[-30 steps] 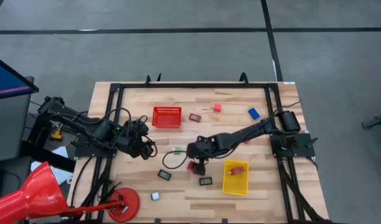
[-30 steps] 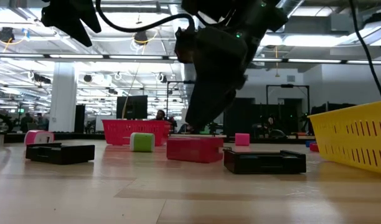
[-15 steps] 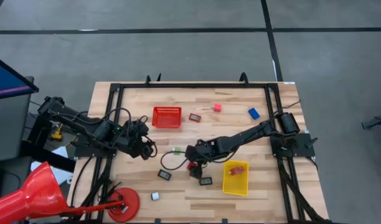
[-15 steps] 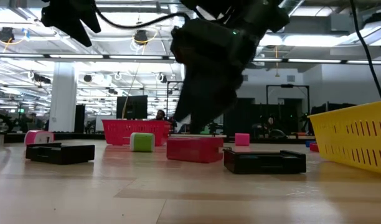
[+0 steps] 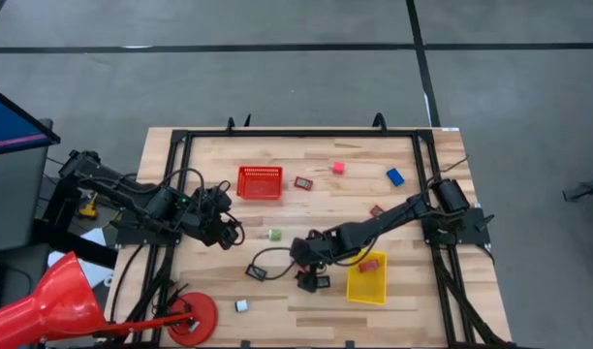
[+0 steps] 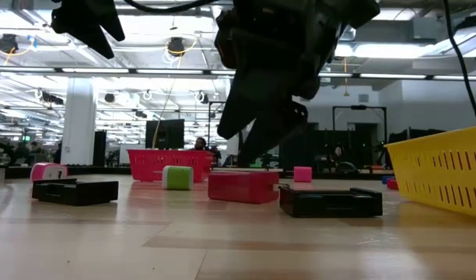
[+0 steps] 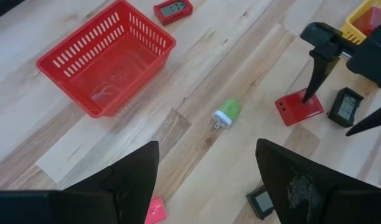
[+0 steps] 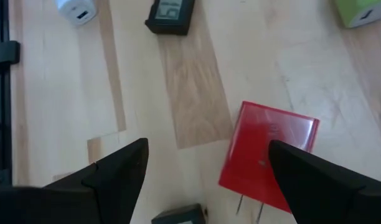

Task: Pick & Place Office items
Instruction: Put the red charger adapter into the yellow basket

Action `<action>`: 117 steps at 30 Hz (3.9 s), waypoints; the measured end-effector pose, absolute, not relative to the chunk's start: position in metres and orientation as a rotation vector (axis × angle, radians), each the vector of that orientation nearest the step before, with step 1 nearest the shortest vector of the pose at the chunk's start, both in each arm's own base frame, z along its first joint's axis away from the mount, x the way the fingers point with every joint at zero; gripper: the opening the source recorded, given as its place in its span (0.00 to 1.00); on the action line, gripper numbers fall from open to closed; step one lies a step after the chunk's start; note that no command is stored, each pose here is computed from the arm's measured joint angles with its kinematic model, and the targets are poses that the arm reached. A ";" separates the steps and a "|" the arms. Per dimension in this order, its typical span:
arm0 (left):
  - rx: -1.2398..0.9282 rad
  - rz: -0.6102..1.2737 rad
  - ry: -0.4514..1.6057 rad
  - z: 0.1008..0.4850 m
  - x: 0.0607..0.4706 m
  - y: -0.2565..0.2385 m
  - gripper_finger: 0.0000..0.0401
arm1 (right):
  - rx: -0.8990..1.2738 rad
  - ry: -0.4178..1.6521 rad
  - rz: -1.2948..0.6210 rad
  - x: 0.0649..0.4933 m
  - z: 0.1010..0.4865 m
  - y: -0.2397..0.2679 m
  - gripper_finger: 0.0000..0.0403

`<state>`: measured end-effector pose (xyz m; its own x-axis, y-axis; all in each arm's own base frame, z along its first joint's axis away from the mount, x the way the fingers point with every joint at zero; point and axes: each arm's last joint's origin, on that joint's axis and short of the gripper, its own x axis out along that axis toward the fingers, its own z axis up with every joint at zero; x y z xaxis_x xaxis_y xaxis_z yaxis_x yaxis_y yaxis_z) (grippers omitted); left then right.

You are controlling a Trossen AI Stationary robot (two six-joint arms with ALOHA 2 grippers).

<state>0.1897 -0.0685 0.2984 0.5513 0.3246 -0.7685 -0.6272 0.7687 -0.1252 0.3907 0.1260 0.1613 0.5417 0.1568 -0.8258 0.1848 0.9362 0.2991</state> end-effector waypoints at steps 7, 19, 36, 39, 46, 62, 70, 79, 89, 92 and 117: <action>-0.417 0.578 0.811 0.298 0.190 -0.069 0.66 | 0.362 1.014 -0.037 0.393 0.157 0.119 0.81; -0.425 0.570 0.811 0.299 0.190 -0.069 0.66 | 0.355 1.042 -0.071 0.399 0.141 0.112 0.81; -0.410 0.568 0.812 0.299 0.190 -0.069 0.66 | 0.331 1.140 -0.190 0.392 0.143 0.080 0.81; -0.400 0.566 0.812 0.299 0.190 -0.069 0.66 | 0.333 1.123 -0.205 0.389 0.151 0.079 0.81; -0.388 0.582 0.794 0.299 0.190 -0.068 0.66 | 0.475 1.143 -0.337 0.380 0.161 0.072 0.81; -0.371 0.588 0.783 0.299 0.190 -0.068 0.66 | 0.720 1.146 -0.539 0.390 0.199 0.062 0.81; -0.353 0.564 0.754 0.301 0.194 -0.069 0.66 | 0.862 1.316 -0.647 0.390 0.168 0.053 0.81; -0.339 0.544 0.762 0.302 0.195 -0.069 0.66 | 0.923 1.315 -0.641 0.404 0.140 0.052 0.81; -0.334 0.525 0.771 0.302 0.196 -0.068 0.66 | 0.950 1.393 -0.716 0.411 0.130 0.046 0.72; -0.335 0.525 0.770 0.302 0.196 -0.069 0.66 | 0.964 1.392 -0.731 0.411 0.130 0.040 0.66; -0.308 0.516 0.779 0.302 0.195 -0.068 0.66 | 0.480 1.513 -0.544 0.380 0.249 0.062 0.51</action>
